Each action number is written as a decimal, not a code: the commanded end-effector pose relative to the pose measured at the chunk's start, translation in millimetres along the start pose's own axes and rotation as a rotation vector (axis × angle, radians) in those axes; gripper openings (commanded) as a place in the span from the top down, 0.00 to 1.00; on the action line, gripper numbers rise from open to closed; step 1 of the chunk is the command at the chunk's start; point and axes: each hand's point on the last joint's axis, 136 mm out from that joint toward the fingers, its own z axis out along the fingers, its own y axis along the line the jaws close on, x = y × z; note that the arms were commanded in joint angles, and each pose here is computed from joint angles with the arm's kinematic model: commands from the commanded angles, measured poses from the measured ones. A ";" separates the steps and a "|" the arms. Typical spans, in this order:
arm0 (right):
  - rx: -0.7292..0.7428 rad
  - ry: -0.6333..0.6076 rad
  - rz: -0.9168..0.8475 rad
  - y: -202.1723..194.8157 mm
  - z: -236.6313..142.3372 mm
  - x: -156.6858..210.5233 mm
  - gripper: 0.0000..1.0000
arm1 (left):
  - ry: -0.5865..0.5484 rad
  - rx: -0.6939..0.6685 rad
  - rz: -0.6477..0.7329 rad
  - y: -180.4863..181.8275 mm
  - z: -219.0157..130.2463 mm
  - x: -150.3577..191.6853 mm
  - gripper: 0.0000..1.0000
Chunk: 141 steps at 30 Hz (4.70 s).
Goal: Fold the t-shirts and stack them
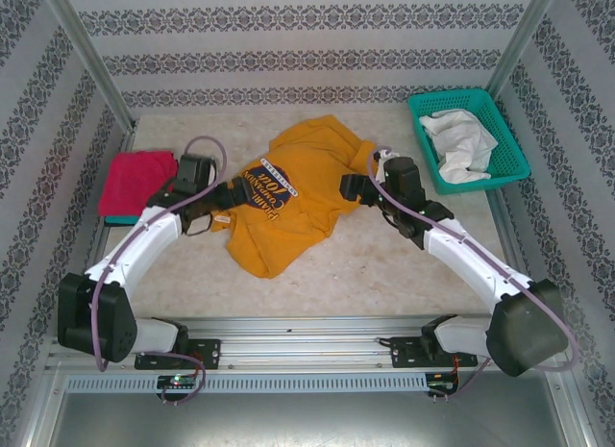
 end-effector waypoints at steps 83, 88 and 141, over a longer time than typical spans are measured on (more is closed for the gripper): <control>0.108 0.178 0.161 -49.3 56.9 36.6 0.24 | 0.194 -0.142 -0.264 43.8 92.1 55.7 0.57; 0.115 0.182 0.161 -52.6 57.1 39.1 0.24 | 0.200 -0.135 -0.266 41.9 92.3 55.3 0.67; -0.215 0.517 -0.415 173.5 180.6 143.3 0.30 | -0.064 -0.144 -0.428 105.0 -30.8 100.0 0.00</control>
